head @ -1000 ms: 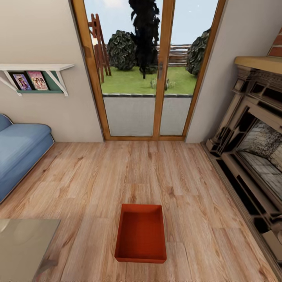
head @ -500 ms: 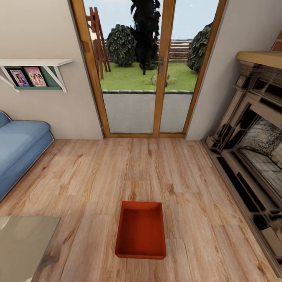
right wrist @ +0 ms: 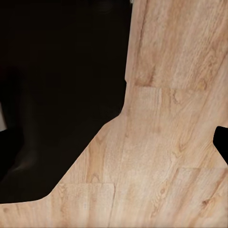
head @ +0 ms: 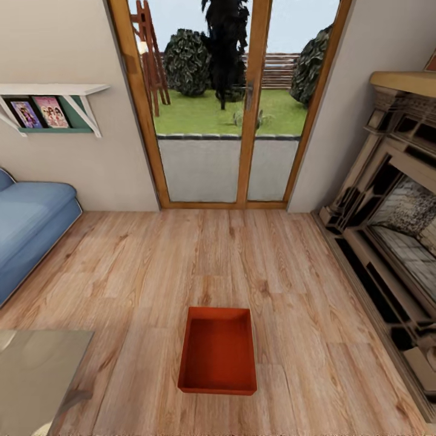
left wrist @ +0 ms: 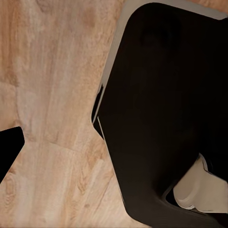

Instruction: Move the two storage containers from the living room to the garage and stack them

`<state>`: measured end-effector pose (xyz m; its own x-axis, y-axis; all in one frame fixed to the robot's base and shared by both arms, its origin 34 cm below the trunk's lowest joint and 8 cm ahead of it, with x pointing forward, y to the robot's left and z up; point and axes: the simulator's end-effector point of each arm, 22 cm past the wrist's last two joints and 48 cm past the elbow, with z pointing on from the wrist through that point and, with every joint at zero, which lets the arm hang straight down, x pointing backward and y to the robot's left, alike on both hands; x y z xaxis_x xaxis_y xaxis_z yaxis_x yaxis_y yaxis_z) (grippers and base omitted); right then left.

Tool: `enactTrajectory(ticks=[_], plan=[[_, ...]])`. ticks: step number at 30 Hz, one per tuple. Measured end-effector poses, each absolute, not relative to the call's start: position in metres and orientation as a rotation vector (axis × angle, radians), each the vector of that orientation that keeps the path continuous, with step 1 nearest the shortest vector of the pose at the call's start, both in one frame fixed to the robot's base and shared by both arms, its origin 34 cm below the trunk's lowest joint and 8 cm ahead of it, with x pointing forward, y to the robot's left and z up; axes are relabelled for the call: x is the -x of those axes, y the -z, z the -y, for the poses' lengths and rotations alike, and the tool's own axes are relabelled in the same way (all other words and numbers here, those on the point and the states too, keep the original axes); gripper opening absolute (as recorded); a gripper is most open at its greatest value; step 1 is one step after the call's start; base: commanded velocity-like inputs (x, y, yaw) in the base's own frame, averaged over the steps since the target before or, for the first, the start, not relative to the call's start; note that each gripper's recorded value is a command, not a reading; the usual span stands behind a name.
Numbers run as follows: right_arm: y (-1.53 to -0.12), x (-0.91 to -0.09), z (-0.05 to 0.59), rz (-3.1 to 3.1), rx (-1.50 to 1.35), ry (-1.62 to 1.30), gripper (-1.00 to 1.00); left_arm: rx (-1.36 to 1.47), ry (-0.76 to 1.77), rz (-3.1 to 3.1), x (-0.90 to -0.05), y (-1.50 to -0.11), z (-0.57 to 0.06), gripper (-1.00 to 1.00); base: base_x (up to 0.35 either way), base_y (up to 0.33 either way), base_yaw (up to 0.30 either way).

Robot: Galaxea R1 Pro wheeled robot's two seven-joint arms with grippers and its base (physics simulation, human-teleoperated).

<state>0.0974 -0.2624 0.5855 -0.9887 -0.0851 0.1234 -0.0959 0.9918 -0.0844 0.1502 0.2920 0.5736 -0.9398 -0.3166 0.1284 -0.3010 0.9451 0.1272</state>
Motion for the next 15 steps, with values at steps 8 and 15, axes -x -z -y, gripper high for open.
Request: enactTrajectory(ticks=[8, 15], plan=[[-0.5858, -0.0926, 0.2624, 3.003, -0.138, -0.135, 1.00, -0.469, 0.161, 2.940, -0.1450, -0.5732, -0.2920, 1.00, 0.000, 0.000, 0.000], [-0.5862, -0.0880, 0.2625, 2.991, -0.138, -0.134, 1.00, -0.466, 0.163, 2.929, -0.1404, -0.5730, -0.2920, 1.00, 0.000, 0.000, 0.000]])
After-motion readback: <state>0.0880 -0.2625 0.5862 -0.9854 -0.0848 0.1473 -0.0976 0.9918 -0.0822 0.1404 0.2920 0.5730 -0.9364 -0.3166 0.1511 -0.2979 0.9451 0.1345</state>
